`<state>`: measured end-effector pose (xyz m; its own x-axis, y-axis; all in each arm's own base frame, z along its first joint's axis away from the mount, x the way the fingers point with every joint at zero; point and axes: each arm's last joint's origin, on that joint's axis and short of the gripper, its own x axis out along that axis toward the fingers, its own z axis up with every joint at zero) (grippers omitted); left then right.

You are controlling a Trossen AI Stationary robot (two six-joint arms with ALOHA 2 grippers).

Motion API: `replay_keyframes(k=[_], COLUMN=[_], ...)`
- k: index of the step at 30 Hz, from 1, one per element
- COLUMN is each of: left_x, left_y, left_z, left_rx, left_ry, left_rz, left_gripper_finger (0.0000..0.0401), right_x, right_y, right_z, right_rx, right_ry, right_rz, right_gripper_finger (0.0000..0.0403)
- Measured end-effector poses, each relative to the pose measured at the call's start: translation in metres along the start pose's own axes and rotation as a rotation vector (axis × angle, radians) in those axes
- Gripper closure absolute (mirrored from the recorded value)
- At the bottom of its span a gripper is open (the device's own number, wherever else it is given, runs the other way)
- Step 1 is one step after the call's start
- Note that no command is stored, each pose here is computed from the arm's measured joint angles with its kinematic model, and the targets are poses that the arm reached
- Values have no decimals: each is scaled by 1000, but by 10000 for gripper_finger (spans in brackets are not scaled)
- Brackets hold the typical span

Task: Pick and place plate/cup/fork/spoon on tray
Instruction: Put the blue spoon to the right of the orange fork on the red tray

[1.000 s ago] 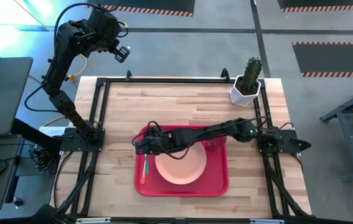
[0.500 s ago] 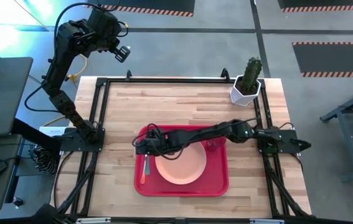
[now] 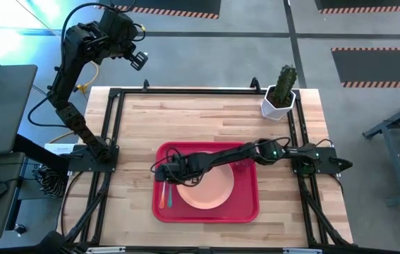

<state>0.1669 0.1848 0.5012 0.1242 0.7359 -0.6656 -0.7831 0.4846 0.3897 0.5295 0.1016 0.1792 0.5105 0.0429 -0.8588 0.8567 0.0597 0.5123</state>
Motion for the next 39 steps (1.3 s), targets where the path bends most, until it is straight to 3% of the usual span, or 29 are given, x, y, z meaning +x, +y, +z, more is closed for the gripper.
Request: replay_keyframes(k=[39], left_x=[0], left_y=[0], left_z=[1], left_rx=[-4], left_ry=[-8], left_rz=[-1], left_gripper_finger=[401], right_x=[0], right_y=[-3], right_z=[-3], right_rx=[23], right_ry=[37], right_rz=[-35], right_gripper_finger=[402])
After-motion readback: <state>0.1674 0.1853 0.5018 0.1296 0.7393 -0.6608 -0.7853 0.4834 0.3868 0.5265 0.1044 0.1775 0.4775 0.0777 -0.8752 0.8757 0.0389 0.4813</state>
